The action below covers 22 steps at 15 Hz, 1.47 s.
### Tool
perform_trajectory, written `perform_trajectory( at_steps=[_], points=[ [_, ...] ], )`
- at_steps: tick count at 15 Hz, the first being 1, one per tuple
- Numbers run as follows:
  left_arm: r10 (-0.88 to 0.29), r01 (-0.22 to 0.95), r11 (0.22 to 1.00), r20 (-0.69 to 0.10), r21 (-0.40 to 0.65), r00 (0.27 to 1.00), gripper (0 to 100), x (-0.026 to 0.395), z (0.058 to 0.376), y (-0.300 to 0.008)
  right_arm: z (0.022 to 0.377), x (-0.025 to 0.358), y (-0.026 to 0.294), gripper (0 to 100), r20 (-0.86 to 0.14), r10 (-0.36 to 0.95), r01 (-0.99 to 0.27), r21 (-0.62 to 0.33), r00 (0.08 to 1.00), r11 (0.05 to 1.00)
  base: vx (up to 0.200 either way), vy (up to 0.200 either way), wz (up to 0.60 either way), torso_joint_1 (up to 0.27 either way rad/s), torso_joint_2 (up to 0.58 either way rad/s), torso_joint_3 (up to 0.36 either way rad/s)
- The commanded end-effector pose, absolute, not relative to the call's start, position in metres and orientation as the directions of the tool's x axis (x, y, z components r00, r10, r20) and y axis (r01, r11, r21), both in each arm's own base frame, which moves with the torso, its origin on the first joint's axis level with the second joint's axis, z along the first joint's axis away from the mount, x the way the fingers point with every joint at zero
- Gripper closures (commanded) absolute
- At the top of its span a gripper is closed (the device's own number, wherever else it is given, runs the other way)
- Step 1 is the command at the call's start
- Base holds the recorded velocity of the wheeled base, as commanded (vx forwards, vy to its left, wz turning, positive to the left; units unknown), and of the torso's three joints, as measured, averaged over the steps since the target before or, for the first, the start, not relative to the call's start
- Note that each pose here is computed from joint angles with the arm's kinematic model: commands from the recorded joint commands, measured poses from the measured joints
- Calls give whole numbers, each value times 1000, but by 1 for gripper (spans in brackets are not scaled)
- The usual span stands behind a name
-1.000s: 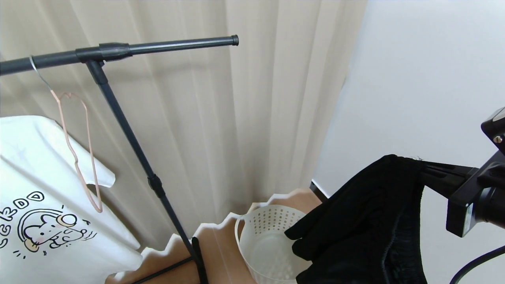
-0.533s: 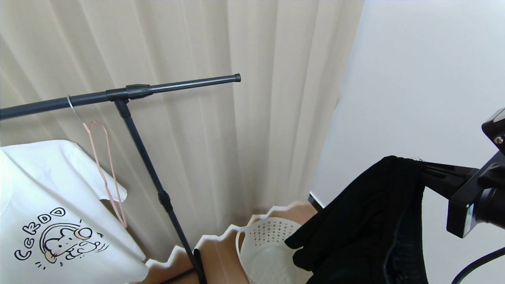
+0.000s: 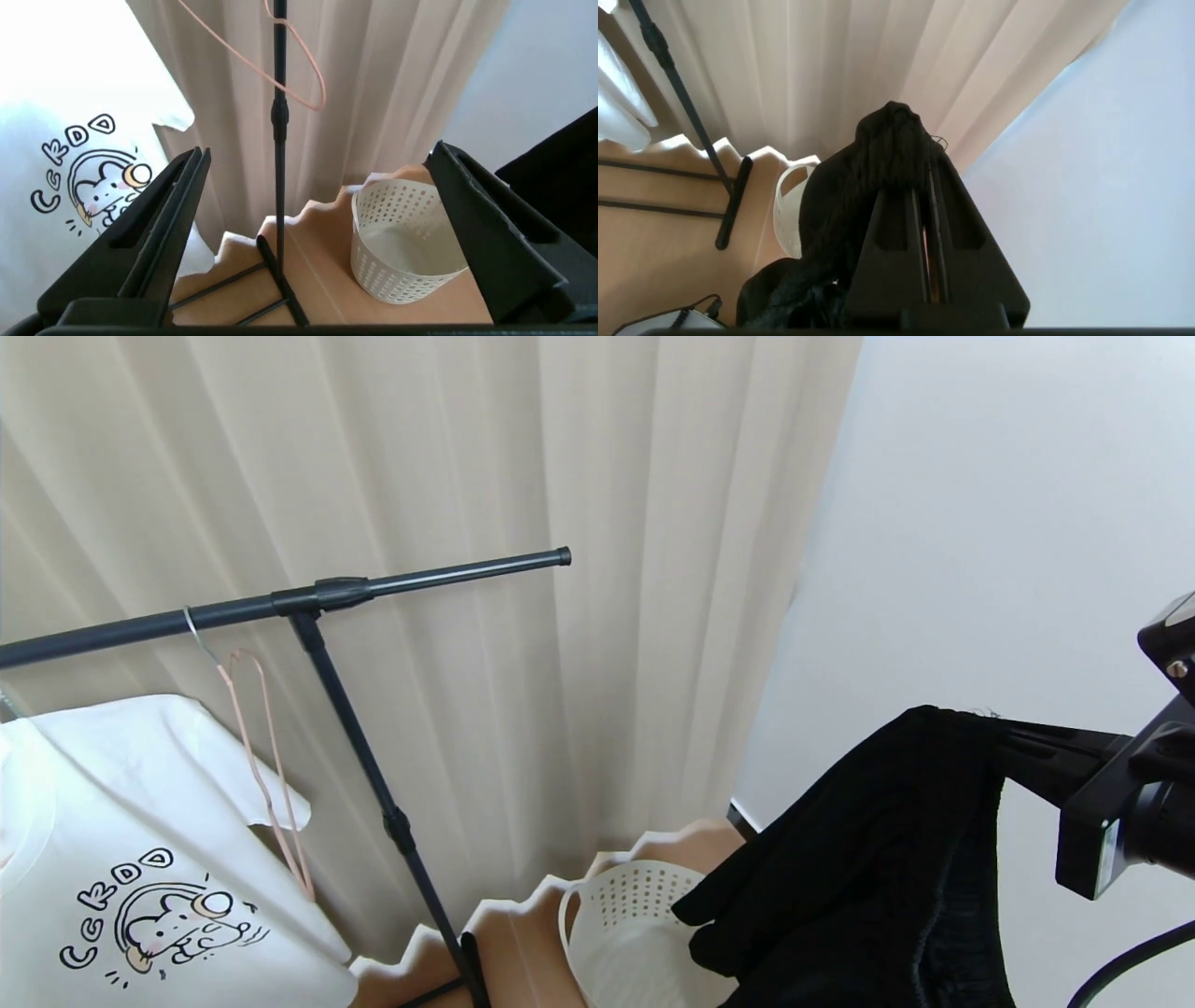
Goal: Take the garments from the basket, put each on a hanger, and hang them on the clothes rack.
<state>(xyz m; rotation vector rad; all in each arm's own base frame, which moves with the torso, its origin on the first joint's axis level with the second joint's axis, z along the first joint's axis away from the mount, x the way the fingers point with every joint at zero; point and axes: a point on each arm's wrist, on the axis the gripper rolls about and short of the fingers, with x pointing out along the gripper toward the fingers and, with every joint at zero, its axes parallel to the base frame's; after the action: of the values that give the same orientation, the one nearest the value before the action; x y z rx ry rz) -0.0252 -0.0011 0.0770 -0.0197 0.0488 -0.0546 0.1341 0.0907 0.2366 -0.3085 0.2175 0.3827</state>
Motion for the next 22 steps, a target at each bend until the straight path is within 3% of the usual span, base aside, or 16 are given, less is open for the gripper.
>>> perform_trajectory(
  at_steps=[1, 5, 15, 19, 22],
  points=[
    [-54, 53, 998, -47, -22, 997, 0, -25, 77, -1, 237, 134, 91, 100, -261, 333, -397, -254, 906, 882, 0, 0, 0, 95, -242, -115],
    [-54, 53, 998, -49, -21, 997, 0, -25, 77, -1, 236, 135, 91, 100, -269, 333, -400, -254, 904, 881, 0, 0, 0, 9, -18, -8],
    [-54, 53, 998, -49, -19, 997, 0, -25, 77, -1, 232, 134, 90, 100, -280, 330, -402, -260, 902, 878, 0, 0, 600, 4, 0, 0],
    [-54, 53, 998, -47, -22, 997, 0, -25, 77, -1, 231, 132, 89, 100, -278, 330, -405, -284, 902, 869, 0, 0, 0, 0, 0, 0],
    [-55, 54, 998, -49, -21, 997, 0, -25, 77, -1, 231, 132, 89, 100, -274, 331, -404, -283, 903, 870, 0, 200, 0, 2, -2, 2]
  ],
)
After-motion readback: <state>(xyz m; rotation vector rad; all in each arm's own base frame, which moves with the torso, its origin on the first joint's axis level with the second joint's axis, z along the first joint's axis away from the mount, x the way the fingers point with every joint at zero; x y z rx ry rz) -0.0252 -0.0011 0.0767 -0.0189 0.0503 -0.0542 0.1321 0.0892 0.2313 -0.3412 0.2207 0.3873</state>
